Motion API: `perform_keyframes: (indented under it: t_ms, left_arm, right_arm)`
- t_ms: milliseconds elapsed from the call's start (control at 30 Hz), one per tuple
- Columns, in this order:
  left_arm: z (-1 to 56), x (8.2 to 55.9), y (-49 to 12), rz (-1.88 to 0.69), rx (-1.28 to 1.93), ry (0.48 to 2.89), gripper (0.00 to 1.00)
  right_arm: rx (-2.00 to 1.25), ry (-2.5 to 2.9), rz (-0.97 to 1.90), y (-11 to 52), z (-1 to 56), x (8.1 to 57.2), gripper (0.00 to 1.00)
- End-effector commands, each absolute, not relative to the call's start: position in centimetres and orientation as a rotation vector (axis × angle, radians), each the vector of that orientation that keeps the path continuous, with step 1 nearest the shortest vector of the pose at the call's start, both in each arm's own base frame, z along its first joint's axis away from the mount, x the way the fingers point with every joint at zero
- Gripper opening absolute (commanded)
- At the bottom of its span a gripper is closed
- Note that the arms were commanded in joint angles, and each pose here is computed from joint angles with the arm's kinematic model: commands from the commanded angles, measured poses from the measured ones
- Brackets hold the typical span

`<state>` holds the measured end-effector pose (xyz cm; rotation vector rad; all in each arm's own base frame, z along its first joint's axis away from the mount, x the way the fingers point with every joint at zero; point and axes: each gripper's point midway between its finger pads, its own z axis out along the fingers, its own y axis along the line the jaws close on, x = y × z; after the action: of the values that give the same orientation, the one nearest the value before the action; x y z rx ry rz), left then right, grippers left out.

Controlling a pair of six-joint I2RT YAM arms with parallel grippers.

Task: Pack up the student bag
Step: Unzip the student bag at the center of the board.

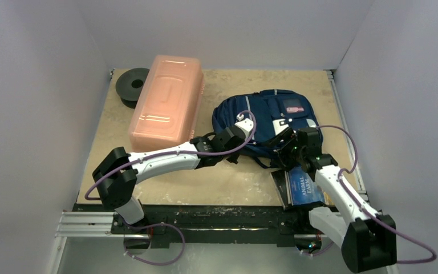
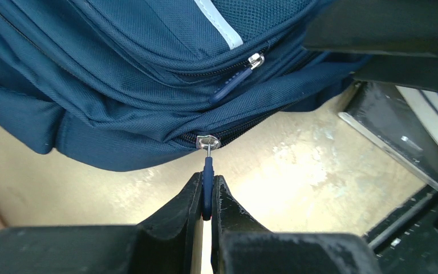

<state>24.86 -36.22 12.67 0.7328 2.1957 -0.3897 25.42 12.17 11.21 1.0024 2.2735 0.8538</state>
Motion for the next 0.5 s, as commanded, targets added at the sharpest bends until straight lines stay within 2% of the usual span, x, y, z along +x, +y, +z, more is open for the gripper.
perform_keyframes:
  t_ms: [0,67,200,267,300,467]
  left_arm:
    - [17.7,24.0,-38.8,-0.655,0.605,2.153,0.0]
    - [17.4,24.1,-38.6,-0.646,0.597,2.178,0.0]
    - [16.1,26.7,-35.5,-0.527,0.473,2.244,0.0]
    - [15.1,29.4,-33.1,-0.427,0.407,2.27,0.0]
    - [14.5,30.7,-32.2,-0.387,0.402,2.276,0.0]
    - [12.2,34.3,-30.9,-0.351,0.429,2.323,0.0]
  right_arm:
    - [1.105,2.198,0.712,9.7,9.8,29.1,0.91]
    - [1.171,2.192,0.621,8.0,8.7,30.0,0.83]
    - [1.224,2.131,0.458,2.9,7.5,32.0,0.37]
    - [1.203,2.127,0.383,0.6,7.5,33.1,0.07]
    - [1.183,2.14,0.347,-0.6,7.6,33.6,0.0]
    - [1.023,2.156,0.186,-4.4,8.6,36.9,0.0]
